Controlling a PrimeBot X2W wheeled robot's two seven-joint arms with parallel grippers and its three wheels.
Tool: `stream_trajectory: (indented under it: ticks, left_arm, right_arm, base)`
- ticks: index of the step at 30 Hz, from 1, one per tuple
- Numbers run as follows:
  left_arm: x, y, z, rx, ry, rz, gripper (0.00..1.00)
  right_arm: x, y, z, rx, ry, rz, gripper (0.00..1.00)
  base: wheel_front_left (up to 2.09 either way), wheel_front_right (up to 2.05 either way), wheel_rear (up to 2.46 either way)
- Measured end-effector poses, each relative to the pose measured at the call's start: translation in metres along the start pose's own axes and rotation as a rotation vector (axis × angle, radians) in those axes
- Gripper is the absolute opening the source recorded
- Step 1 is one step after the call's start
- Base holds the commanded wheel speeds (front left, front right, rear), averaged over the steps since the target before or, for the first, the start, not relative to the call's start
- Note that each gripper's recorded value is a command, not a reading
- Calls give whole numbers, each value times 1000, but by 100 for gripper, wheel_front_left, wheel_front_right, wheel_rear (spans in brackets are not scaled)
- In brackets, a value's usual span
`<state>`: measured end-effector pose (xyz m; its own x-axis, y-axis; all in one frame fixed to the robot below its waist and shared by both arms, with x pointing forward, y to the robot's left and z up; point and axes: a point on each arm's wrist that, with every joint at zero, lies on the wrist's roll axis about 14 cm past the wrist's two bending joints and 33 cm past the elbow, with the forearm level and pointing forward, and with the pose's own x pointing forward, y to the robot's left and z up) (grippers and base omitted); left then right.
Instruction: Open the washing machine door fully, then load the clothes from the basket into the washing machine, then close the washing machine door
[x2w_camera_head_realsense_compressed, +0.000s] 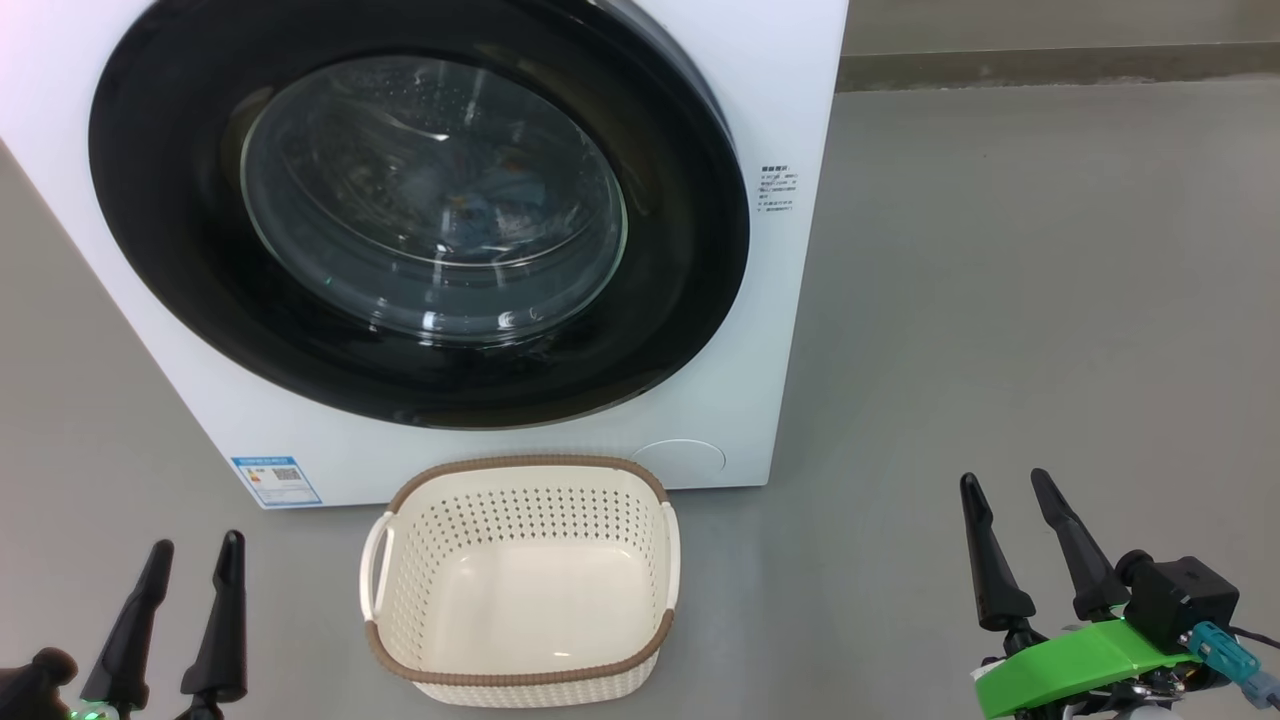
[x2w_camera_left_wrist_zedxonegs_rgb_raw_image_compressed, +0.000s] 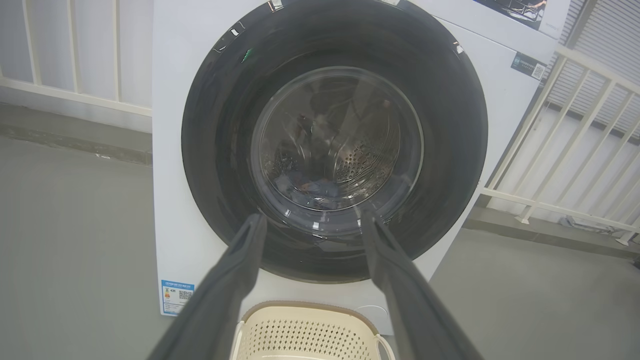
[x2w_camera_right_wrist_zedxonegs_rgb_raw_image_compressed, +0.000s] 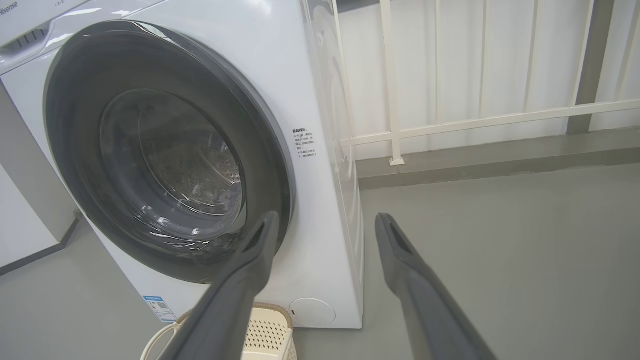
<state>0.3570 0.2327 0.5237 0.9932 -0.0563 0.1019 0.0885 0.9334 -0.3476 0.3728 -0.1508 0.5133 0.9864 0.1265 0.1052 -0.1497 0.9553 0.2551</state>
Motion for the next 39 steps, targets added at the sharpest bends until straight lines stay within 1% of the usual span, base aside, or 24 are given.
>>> stream_trajectory:
  ticks: [31,32,36,39]
  left_arm:
    - [0,2,-1,-15,4,8,100]
    - [0,2,-4,-19,9,11,0]
    - [-8,-2,-29,-68,64,34,0]
    - [-10,-2,-35,-98,80,45,0]
  right_arm:
    - [0,2,-2,9,4,0,100]
    - [-1,2,-5,11,12,-2,0]
    - [-11,0,-27,29,81,-23,0]
    - [-14,-2,-33,48,101,-34,0]
  base:
    - [0,0,0]
    - [0,0,0]
    - [0,0,0]
    - [0,0,0]
